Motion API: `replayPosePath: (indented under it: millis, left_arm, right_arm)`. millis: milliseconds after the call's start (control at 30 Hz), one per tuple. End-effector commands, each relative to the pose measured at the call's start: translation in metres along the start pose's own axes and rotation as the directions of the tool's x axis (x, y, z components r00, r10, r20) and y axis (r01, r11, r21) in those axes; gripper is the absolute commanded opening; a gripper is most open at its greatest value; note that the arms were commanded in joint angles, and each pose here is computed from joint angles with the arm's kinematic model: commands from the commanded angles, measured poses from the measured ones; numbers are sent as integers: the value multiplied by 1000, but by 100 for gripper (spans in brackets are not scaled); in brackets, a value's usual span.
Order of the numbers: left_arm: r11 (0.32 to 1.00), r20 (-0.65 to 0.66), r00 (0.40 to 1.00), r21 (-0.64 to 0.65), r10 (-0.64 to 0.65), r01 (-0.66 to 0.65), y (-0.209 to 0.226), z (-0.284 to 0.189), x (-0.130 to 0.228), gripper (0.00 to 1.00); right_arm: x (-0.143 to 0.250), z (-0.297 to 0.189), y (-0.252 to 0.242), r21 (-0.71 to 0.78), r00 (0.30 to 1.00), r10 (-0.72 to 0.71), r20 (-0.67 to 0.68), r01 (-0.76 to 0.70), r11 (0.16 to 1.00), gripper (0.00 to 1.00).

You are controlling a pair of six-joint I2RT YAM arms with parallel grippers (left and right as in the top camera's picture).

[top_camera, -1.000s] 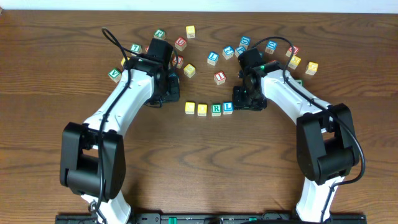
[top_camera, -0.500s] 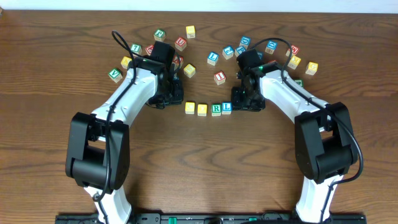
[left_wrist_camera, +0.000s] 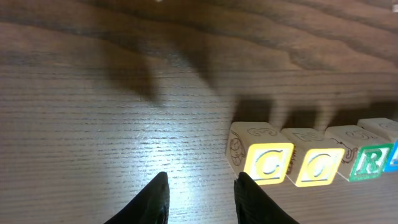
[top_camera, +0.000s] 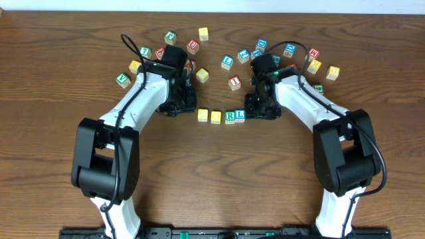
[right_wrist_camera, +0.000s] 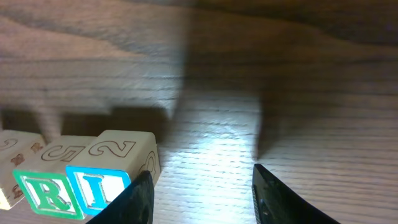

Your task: Spell out CORL

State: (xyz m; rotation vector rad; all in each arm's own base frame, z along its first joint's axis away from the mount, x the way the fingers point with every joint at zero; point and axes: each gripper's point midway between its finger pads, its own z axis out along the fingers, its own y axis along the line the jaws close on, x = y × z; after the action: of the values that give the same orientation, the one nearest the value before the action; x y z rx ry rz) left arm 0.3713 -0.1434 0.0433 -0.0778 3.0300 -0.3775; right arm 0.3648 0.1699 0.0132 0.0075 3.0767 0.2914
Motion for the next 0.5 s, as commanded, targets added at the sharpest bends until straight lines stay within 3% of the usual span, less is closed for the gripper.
replayPosePath:
  millis: [0,233,467]
  left_arm:
    - [1000,-37,999,-2,13,-13,2,12,6,34]
    - [1000,-55,998,-1,9,-9,4,25,6,33]
    - [1000,-63,998,-1,22,-22,1,32,7,25]
  right_arm:
    - [6,6,5,-1,1000,0,-19,0,1000,46]
    - [6,6,5,-2,1000,-2,-16,2,1000,46]
    - [6,6,5,-2,1000,-2,-16,2,1000,47]
